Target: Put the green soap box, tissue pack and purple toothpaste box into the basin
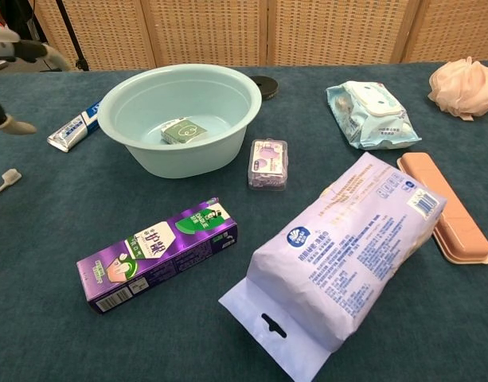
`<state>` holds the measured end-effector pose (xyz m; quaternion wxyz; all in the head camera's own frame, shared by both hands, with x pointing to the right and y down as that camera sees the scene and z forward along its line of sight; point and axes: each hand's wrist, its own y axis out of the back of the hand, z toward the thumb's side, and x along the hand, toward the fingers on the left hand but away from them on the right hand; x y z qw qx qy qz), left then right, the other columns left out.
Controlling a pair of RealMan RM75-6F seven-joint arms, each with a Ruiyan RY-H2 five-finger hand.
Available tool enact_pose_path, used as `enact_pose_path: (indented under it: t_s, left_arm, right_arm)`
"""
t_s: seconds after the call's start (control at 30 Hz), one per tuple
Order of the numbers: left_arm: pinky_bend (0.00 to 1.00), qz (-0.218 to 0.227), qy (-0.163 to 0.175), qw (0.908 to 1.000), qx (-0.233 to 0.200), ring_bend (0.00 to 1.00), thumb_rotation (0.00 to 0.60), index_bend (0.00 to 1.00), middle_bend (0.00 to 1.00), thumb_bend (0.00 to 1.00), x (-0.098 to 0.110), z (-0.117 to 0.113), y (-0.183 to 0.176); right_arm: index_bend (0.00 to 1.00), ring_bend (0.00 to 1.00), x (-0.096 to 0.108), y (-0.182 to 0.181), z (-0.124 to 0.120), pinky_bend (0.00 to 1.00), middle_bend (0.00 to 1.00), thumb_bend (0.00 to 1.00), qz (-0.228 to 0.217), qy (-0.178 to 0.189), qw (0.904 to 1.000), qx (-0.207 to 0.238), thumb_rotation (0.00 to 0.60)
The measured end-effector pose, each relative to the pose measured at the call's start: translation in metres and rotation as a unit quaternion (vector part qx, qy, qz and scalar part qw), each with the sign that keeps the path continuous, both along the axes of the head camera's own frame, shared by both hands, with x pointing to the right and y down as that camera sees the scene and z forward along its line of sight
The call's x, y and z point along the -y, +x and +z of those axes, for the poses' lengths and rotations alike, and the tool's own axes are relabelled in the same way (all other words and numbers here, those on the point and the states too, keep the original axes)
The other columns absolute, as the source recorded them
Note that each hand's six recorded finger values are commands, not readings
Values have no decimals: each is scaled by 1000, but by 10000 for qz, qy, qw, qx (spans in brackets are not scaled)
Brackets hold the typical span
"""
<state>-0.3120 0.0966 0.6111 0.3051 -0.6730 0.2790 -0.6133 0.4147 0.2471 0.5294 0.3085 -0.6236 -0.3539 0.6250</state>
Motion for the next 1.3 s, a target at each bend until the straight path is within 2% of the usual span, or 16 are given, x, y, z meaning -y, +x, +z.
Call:
enact_pose_path:
  t_s: [0.13, 0.33, 0.5, 0.73, 0.83, 1.03, 1.3]
  left_arm:
    - [0, -20, -58, 9998, 176, 0, 600, 78, 0, 263, -22, -16, -30]
    - [0, -61, -187, 9994, 300, 0, 600, 78, 0, 266, -61, -27, -59]
    - [0, -287, -420, 9984, 258, 0, 600, 78, 0, 270, -95, -31, -78]
    - [0, -488, -299, 9981, 224, 0, 600, 78, 0, 270, -126, -31, -89]
    - [0, -625, -365, 9971, 241, 0, 600, 78, 0, 270, -141, -25, -95]
    - [0, -903, -493, 9944, 230, 0, 600, 77, 0, 270, -159, -18, -107]
    - [0, -1058, -375, 9935, 183, 0, 600, 77, 0, 270, -157, -19, -116]
  right_arm:
    - [0, 0, -1, -5, 1, 0, 0, 156, -85, -3, 10000, -30, 600]
    - [0, 0, -3, -10, 5, 0, 0, 156, -182, -38, 9998, -84, 600]
    - [0, 0, -6, -15, 8, 0, 0, 156, -272, -77, 9995, -111, 600]
    - [0, 0, -7, -20, 11, 0, 0, 144, -393, -85, 9992, -77, 600]
    - [0, 0, -7, -23, 12, 0, 0, 131, -460, -75, 9989, -29, 600]
    - [0, 0, -7, -36, 13, 0, 0, 105, -663, 36, 9976, 204, 600]
    - [0, 0, -9, -69, 22, 0, 0, 100, -1290, -74, 9894, 656, 600]
